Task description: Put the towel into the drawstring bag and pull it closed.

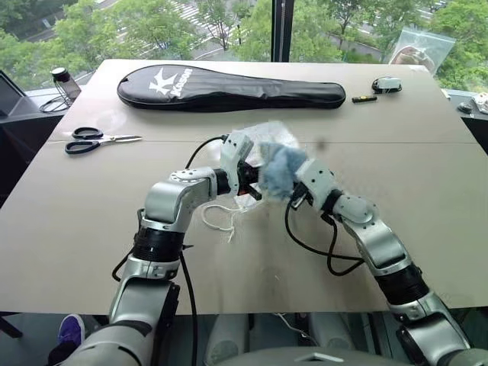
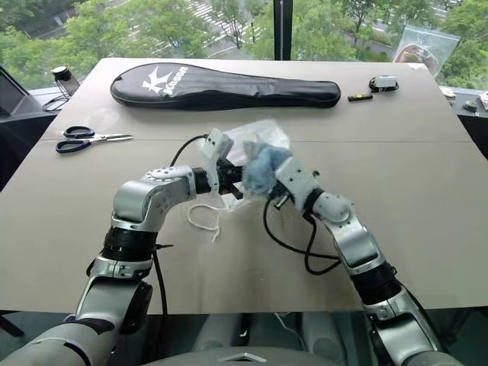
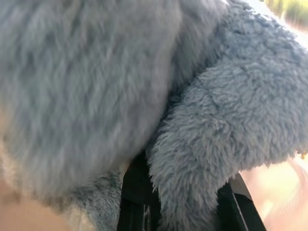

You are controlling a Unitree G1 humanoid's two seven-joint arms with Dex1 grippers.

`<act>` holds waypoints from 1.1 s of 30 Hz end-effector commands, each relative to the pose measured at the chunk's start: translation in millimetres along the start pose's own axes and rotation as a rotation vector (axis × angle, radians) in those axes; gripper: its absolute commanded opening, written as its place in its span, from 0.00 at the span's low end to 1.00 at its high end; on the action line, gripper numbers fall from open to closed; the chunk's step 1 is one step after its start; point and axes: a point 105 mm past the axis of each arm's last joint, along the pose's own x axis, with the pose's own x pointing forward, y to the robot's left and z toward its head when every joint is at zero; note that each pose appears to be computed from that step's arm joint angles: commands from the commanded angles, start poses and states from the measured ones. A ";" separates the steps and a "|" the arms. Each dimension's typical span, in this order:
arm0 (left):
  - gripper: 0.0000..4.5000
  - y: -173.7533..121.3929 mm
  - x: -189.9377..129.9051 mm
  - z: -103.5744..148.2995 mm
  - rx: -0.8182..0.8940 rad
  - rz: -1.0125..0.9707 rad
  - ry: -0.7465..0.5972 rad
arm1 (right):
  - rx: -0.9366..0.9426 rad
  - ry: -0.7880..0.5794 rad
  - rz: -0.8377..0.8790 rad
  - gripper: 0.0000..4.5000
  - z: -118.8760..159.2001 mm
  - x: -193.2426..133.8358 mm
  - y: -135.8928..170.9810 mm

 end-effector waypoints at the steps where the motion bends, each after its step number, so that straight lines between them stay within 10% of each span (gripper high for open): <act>1: 0.00 -11.1 -8.6 31.7 0.084 -0.041 -0.092 | 0.376 -0.293 0.166 0.01 51.2 -19.7 15.7; 6: 0.00 -9.3 -12.9 28.8 0.105 -0.032 -0.080 | 0.501 -0.343 0.149 0.01 63.9 -27.2 7.3; 22: 0.00 -4.1 -14.9 29.4 0.139 -0.001 -0.069 | -0.174 0.180 -0.010 0.01 -4.7 -18.0 -5.3; 27: 0.00 -1.7 -13.5 27.5 0.195 0.012 -0.048 | -0.320 -0.102 0.298 0.01 50.8 -40.4 38.8; 33: 0.00 -9.6 -13.0 26.1 0.259 -0.037 -0.031 | -0.541 0.029 0.227 0.01 44.5 -20.0 17.7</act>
